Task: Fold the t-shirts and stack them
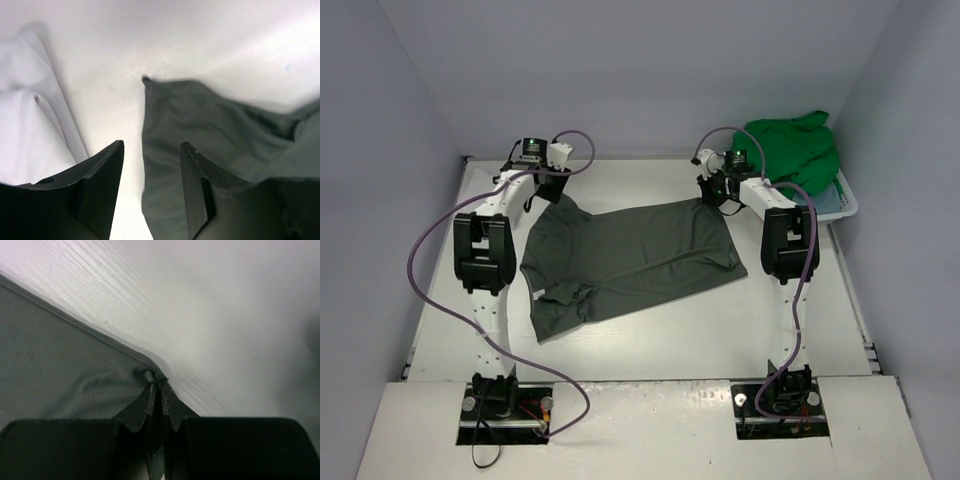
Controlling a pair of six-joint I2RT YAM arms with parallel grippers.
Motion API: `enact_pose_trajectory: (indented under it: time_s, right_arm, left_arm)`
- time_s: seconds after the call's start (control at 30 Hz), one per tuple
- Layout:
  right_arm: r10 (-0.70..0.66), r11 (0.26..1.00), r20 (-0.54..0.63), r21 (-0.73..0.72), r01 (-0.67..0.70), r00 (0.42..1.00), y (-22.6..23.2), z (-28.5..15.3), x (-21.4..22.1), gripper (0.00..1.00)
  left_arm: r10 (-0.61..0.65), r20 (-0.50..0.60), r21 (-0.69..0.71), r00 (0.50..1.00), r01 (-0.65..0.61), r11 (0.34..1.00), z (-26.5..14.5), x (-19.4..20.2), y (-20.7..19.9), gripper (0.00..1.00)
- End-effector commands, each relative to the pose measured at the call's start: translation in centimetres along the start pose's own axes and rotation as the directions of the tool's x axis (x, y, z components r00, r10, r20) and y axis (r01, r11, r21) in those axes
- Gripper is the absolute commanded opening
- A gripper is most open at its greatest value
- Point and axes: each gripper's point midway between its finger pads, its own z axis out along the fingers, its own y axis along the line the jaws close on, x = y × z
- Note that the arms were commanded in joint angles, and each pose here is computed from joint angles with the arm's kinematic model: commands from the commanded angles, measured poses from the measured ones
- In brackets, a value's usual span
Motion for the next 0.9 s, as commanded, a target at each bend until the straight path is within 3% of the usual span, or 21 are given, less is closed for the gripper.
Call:
enact_pose_trajectory:
  time_s: [0.0, 0.43, 0.87]
  right_arm:
    - [0.016, 0.999, -0.027, -0.039, -0.017, 1.000, 1.7, -1.2, 0.2, 0.00]
    - [0.012, 0.999, -0.017, -0.045, -0.013, 1.000, 2.3, -2.5, 0.2, 0.00]
    - [0.014, 0.999, -0.014, -0.044, -0.015, 1.000, 2.4, -2.4, 0.0, 0.00]
  left_arm:
    - [-0.017, 0.112, -0.053, 0.994, 0.023, 0.998, -0.5, -4.1, 2.0, 0.44]
    - [-0.115, 0.048, 0.007, 0.992, 0.115, 0.993, 3.9, -3.4, 3.6, 0.45]
    - [-0.128, -0.060, 0.291, 0.990, 0.140, 0.946, 3.3, -1.0, -1.5, 0.45]
